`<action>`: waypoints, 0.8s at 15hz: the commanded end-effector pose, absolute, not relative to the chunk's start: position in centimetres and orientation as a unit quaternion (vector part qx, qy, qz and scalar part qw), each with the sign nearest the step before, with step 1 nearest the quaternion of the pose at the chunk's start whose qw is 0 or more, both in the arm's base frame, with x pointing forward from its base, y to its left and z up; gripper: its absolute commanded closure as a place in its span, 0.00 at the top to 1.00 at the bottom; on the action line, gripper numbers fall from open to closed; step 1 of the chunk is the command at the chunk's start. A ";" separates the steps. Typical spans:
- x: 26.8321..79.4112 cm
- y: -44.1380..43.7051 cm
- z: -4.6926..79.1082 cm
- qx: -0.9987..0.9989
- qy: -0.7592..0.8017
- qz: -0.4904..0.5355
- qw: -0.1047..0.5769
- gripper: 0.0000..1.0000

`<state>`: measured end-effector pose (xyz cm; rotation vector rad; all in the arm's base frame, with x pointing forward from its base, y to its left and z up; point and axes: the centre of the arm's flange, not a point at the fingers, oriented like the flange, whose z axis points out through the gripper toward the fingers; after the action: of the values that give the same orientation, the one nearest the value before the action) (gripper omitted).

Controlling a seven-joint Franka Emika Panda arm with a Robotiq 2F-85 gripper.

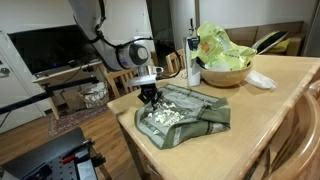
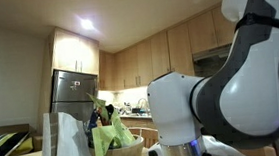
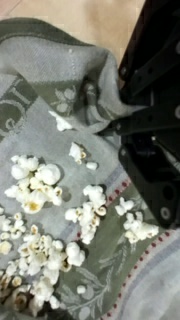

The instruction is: Move the green towel to the right then fold the green towel

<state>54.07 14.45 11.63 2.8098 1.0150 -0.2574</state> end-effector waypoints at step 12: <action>54.0 10.4 16.5 0.945 0.309 -0.061 0.093 0.06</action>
<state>53.98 10.41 16.49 2.8036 0.9168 -0.1810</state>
